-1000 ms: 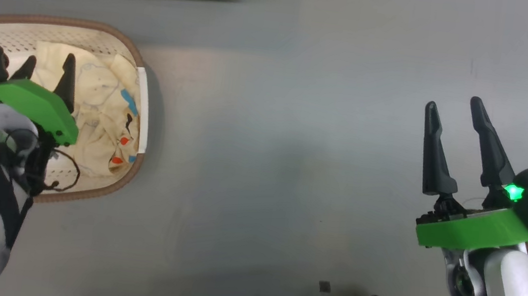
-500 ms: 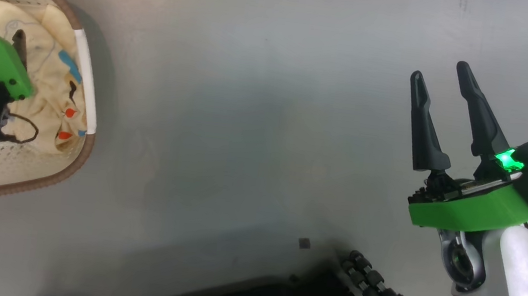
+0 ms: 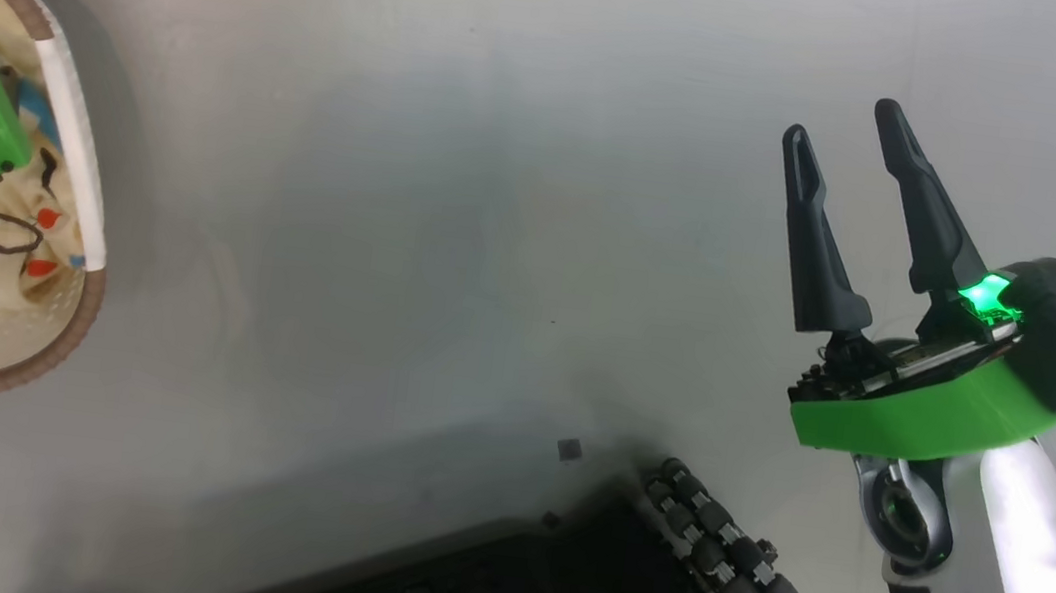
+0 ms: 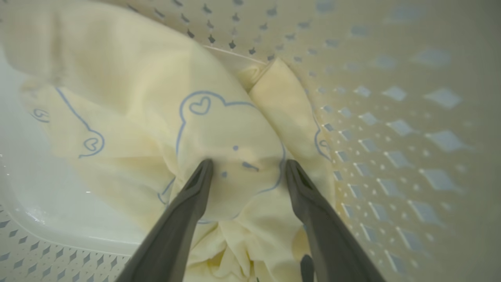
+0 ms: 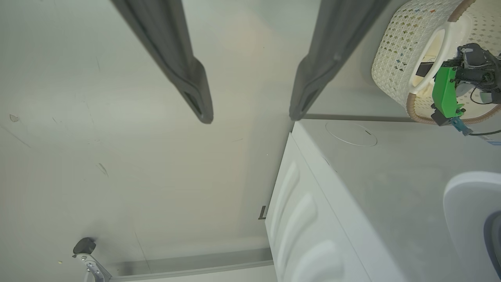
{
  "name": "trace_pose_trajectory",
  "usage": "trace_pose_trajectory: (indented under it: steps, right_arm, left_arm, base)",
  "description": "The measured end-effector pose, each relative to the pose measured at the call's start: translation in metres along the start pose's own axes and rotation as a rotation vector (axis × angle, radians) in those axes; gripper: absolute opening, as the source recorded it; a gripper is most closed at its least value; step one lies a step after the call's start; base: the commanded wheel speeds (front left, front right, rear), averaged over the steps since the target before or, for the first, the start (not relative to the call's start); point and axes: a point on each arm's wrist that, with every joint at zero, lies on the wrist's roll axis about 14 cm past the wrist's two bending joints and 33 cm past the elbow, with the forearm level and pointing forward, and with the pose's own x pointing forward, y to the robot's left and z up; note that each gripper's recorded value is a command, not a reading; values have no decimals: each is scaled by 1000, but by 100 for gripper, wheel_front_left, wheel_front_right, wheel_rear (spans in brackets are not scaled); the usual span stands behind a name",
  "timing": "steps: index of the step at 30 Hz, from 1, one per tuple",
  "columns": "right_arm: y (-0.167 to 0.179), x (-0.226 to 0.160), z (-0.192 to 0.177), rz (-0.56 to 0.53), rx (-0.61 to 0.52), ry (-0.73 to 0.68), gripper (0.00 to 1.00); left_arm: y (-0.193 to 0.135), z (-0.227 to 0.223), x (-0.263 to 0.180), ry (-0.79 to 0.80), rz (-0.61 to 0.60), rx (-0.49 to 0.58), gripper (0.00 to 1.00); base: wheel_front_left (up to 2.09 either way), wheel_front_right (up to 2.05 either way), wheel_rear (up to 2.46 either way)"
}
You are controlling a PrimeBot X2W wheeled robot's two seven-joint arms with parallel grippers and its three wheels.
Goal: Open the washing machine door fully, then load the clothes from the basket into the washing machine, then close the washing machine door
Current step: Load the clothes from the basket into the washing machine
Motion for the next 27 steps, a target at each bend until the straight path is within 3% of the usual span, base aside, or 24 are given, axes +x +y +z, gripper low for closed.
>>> trace_pose_trajectory:
  steps: [13, 14, 15, 16, 27]
  right_arm:
    - [0, 1, -6, 2, -6, 13, 100]
    - [1, 1, -7, 5, -8, 14, 100]
    - [2, 2, -7, 7, -7, 13, 100]
    - [2, 2, -7, 8, -6, 12, 100]
    - [8, 3, 3, 25, -13, -13, 100]
  left_arm:
    - [9, -20, 10, 78, 65, 11, 100]
    - [10, -22, 10, 86, 66, 11, 80]
    - [10, -22, 10, 89, 67, 10, 13]
    - [10, -23, 10, 90, 68, 10, 0]
    - [12, -10, -2, 42, 68, 18, 0]
  base:
    - [0, 0, 0]
    - [0, 0, 0]
    - [0, 0, 0]
    - [0, 0, 0]
    - [0, 0, 0]
